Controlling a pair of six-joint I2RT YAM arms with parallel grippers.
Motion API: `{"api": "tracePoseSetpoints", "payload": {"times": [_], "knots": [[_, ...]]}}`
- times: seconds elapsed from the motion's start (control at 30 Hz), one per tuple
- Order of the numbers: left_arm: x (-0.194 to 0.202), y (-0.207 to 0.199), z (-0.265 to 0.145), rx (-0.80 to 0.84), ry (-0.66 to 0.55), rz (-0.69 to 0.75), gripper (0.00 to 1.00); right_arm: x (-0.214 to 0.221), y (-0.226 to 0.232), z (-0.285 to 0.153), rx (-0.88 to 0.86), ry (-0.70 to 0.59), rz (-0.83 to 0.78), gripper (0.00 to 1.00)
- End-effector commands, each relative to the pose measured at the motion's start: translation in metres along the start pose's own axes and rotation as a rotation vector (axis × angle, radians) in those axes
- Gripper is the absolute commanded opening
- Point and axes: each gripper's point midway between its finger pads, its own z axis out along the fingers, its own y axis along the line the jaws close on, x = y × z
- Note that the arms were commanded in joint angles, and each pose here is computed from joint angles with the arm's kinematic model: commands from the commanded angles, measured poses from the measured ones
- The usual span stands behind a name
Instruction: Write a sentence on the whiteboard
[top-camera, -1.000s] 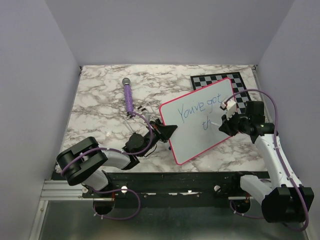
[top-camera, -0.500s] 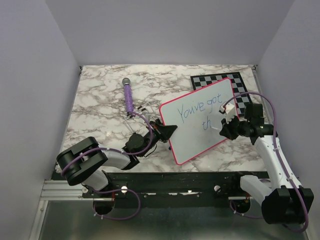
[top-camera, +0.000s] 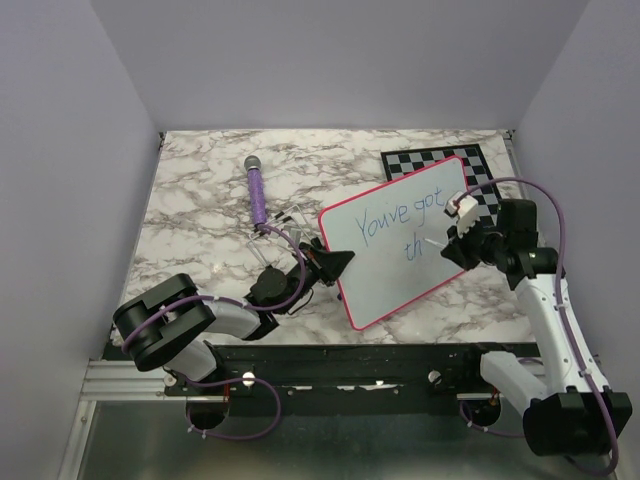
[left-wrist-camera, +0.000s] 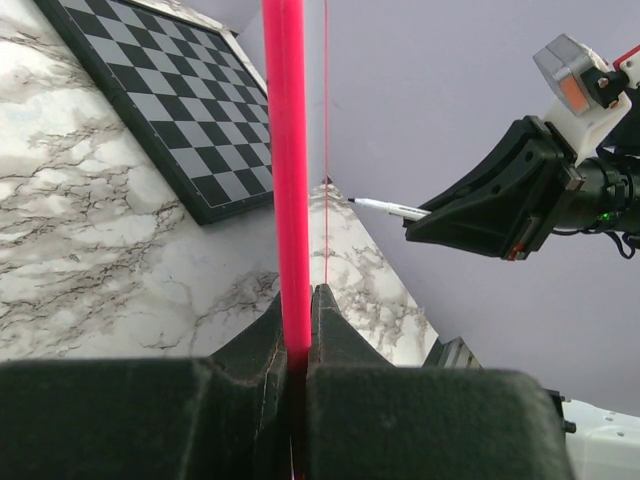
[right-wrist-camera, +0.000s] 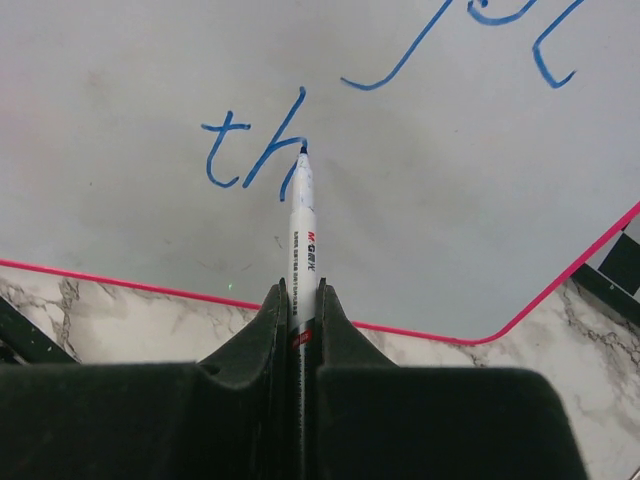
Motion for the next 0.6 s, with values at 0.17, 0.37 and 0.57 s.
{"api": "tracePoseSetpoints", "payload": {"times": [0.17, 0.37, 0.57], "knots": [[0.013, -0.008, -0.008, 0.063, 0.055, 0.06, 0.0, -0.022, -0.015, 0.007, 0.045, -0.066, 0.03, 0.0], [0.013, -0.008, -0.007, 0.066, 0.054, 0.06, 0.0, -0.021, -0.018, 0.012, 0.047, -0.065, 0.04, 0.0], [0.013, -0.008, -0.007, 0.067, 0.053, 0.058, 0.0, -0.007, -0.017, 0.021, 0.031, -0.026, 0.056, 0.01]]}}
